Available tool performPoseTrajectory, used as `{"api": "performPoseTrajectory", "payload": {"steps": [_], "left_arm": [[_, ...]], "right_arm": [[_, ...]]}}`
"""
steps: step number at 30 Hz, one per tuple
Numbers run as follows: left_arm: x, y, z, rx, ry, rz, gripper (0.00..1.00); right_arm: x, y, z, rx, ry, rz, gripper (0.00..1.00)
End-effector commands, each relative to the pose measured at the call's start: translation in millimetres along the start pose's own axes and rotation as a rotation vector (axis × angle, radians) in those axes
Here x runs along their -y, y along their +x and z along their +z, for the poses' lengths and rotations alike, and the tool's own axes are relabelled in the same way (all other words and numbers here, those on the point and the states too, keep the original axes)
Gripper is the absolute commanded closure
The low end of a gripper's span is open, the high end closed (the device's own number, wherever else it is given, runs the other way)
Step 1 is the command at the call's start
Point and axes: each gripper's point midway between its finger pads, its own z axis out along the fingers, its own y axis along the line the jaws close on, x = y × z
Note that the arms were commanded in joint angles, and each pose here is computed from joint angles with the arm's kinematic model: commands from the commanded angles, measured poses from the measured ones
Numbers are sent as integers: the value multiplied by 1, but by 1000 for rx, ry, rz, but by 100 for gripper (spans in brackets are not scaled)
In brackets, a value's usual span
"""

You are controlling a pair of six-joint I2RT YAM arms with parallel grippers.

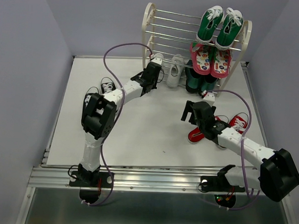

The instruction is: Place and organize the shoes onto the shoe shelf

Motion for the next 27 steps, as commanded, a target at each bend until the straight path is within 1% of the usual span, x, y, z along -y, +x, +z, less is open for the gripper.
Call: {"api": "performPoseTrajectory", "payload": {"steps": [1, 4, 5, 11, 17, 21, 27], "left_arm": [[-2, -81, -10, 207, 22, -54, 100], [2, -86, -7, 221, 36, -43, 100], [4, -92, -5, 246, 43, -48, 100], [5, -94, 10, 256, 33, -53, 100], [7, -111, 18, 304, 47, -56, 100], [5, -115, 25, 319, 29, -54, 100], [2, -124, 36, 352, 40, -88, 100]], "right_arm": [[-3, -13, 8, 57, 10, -5, 0], [-3, -12, 12, 56, 17, -13, 0], [-3, -12, 13, 59, 19, -14, 0], [-5, -14, 16, 66, 18, -19, 0], [-2, -13, 20, 68, 41, -36, 0], [-1, -12, 20, 68, 44, -38, 0], [2, -5, 21, 53, 49, -40, 0]]}}
